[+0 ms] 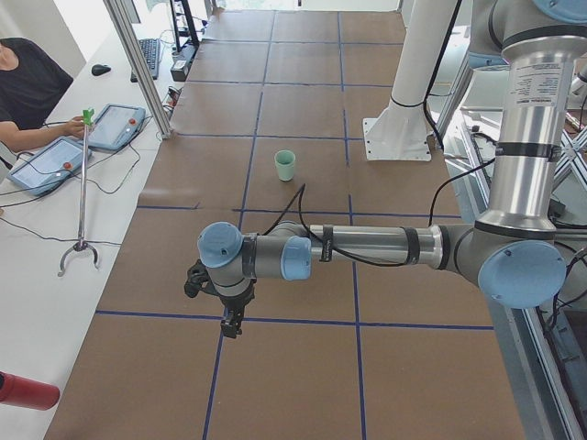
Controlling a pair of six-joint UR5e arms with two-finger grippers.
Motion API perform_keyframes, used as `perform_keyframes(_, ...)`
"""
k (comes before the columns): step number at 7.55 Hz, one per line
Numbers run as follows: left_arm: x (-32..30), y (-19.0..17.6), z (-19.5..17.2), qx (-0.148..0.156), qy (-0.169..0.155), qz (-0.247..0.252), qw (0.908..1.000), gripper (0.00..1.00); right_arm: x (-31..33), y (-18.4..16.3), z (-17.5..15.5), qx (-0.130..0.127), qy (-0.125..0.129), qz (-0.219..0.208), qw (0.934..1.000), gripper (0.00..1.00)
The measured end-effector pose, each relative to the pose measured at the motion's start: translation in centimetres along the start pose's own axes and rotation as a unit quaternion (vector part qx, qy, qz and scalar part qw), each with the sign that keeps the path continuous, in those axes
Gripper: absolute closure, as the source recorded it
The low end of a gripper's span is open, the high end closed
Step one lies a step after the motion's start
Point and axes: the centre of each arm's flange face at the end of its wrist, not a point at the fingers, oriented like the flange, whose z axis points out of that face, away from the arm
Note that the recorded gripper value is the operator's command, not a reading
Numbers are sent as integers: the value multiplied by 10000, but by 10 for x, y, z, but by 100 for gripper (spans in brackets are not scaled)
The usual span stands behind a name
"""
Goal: Stack cups
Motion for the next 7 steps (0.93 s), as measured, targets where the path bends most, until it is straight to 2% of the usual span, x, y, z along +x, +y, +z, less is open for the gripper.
perform_keyframes(2,2,0,-1,13,72,-407,9991,0,0,0,0,1,0,-1,10000,0)
perform_keyframes(4,5,-1,-1,26,197,-469,9987,0,0,0,0,1,0,-1,10000,0)
perform_keyframes(7,7,-1,-2,49,220,-453,9987,0,0,0,0,-2,0,2,10000,0)
